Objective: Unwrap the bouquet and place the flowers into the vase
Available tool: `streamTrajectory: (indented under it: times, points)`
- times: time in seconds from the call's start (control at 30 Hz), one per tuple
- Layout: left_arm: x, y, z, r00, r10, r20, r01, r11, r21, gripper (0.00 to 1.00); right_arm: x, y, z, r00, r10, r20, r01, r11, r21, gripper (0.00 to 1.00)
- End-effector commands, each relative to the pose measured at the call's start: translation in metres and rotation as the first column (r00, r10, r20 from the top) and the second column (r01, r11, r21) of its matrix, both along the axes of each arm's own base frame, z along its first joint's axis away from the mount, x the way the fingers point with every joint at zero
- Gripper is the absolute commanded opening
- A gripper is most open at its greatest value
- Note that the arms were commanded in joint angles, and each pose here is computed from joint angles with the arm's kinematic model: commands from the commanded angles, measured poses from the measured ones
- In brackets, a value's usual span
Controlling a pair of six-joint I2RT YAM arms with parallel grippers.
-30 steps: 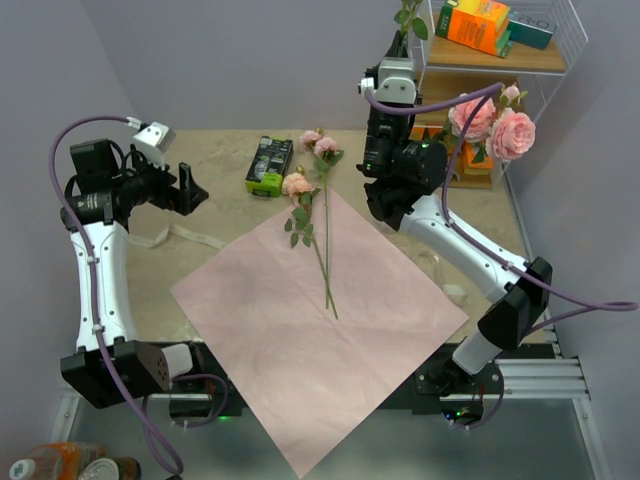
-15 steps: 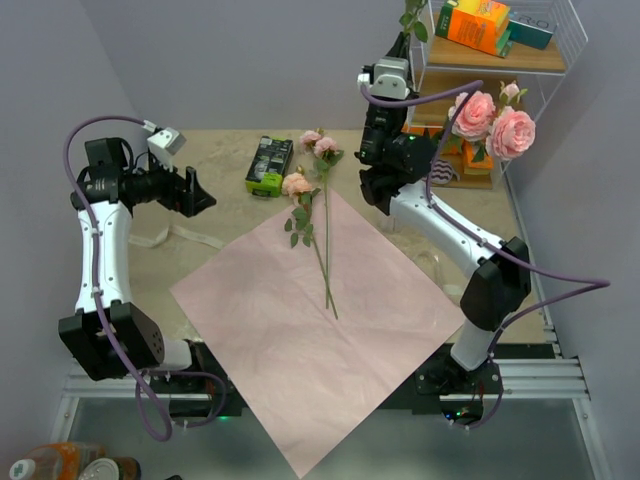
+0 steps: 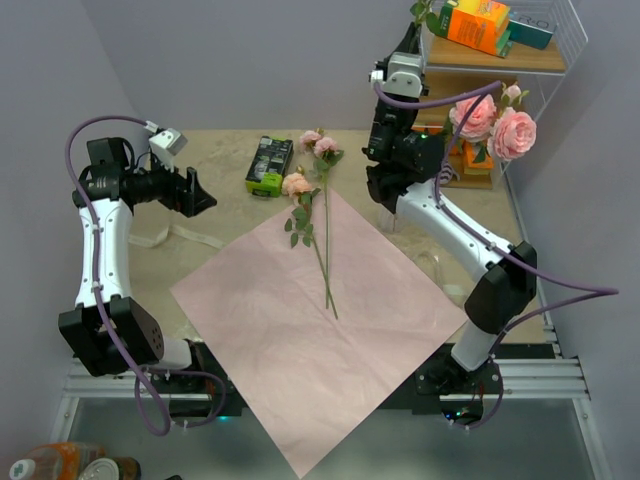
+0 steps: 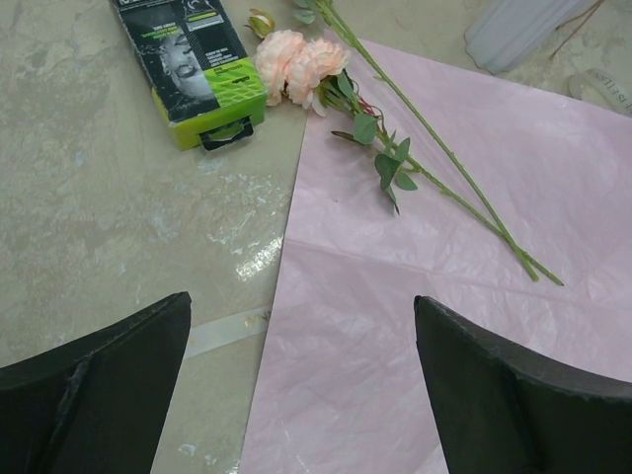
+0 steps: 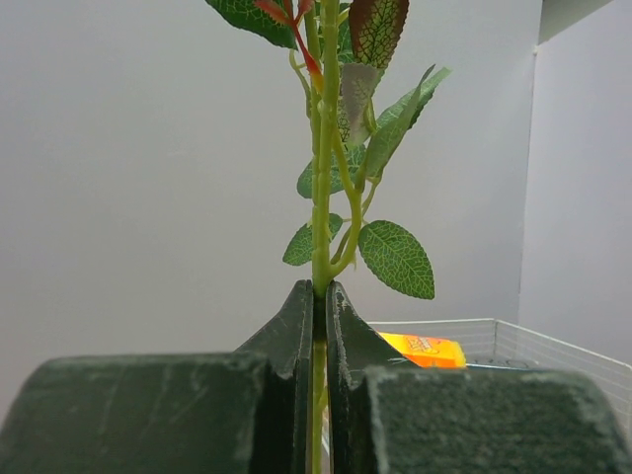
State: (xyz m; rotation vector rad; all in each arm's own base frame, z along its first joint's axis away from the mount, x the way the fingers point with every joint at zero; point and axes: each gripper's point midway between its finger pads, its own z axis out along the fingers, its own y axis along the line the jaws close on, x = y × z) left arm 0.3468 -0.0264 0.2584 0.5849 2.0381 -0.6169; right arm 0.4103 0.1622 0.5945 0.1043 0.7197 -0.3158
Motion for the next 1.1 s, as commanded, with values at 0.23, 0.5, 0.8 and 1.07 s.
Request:
streamTrajectory:
  times: [0.23,0.5,0.8,1.07]
  points:
    - [0.000,-0.002,0.003,0.999,-0.029,0.031,0.029,0.999,-0.012,0.99,-0.028,-0.022,0.025,0.998,-0.004,0.059,0.003,1.000,0.027,0.00]
    - [-0.004,-0.005,0.002,0.999,-0.043,0.029,0.044,0.999,-0.019,0.99,-0.012,-0.026,-0.041,0.998,-0.035,-0.042,0.038,0.998,0.056,0.00]
    - [-0.008,-0.003,0.009,0.998,-0.040,0.049,0.039,0.999,0.008,0.99,0.011,-0.028,-0.085,0.983,-0.039,-0.181,0.061,0.991,0.116,0.00]
    - [-0.014,-0.006,0.024,0.997,-0.045,0.066,0.044,0.999,0.005,0.99,0.015,-0.034,-0.150,0.924,0.033,-0.382,0.056,0.974,0.218,0.17]
